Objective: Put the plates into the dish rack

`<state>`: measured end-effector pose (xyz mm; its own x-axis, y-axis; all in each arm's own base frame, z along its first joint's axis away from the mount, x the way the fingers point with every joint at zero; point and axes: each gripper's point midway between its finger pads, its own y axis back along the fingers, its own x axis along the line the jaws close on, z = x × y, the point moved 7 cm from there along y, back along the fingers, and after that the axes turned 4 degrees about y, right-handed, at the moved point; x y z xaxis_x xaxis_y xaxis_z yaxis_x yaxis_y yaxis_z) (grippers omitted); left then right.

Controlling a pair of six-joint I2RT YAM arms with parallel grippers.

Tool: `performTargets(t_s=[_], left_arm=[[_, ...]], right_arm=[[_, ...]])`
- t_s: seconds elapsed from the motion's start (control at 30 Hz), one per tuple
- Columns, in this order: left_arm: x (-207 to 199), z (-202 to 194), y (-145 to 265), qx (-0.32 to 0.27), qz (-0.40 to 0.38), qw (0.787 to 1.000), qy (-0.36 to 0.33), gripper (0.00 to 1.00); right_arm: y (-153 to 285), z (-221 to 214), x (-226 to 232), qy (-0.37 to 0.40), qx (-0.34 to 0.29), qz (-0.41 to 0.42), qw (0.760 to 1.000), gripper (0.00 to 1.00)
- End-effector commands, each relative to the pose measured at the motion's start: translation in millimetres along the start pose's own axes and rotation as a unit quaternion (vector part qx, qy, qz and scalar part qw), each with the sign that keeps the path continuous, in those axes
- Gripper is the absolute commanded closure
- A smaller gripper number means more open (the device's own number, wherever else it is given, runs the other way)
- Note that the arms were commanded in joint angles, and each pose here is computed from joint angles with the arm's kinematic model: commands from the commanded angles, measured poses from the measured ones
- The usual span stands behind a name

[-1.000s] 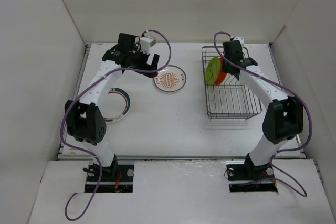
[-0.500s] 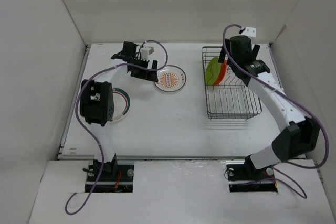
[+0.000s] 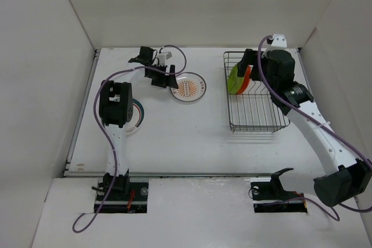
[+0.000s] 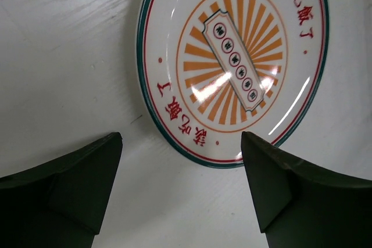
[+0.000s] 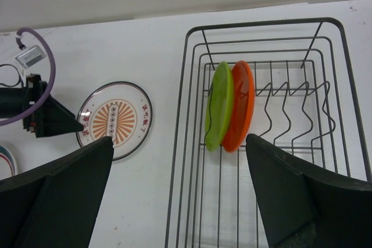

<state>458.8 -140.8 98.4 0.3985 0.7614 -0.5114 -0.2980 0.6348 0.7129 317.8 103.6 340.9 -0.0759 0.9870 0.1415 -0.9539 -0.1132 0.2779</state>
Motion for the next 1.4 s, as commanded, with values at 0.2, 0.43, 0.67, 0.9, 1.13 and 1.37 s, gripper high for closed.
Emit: performTargets(t_s=[0.2, 0.43, 0.67, 0.9, 1.13, 1.37], left_arm=[[10.8, -9.6, -26.6, 0.039, -0.021, 0.998, 0.044, 0.39], [18.4, -17.6, -39.0, 0.055, -0.025, 0.996, 0.06, 0.73], [21.9, -17.9, -40.4, 0.061, -0.04, 0.995, 0.073, 1.0], [-15.1, 27.6, 61.5, -0.043, -0.114, 0.992, 0.0, 1.0], [-83.4, 26.9, 163.4, -0.099, -0.19, 0.972, -0.1, 1.0], [-122.3, 7.5, 205.3, -0.107, -0.217, 0.96, -0.138, 1.0]], right_arm=[[2.0, -6.6, 12.0, -0.003, -0.013, 0.044, 0.999, 0.01], [-0.1, -16.6, 16.2, -0.005, -0.004, 0.057, 0.998, 0.01], [-11.2, -35.0, 22.3, 0.001, 0.018, 0.086, 0.996, 0.01], [-17.3, -37.6, 35.8, 0.03, 0.006, 0.184, 0.982, 0.0], [-23.6, -37.6, 50.8, 0.05, -0.016, 0.314, 0.948, 0.0], [-39.3, -37.3, 80.4, 0.065, -0.019, 0.389, 0.919, 0.0]])
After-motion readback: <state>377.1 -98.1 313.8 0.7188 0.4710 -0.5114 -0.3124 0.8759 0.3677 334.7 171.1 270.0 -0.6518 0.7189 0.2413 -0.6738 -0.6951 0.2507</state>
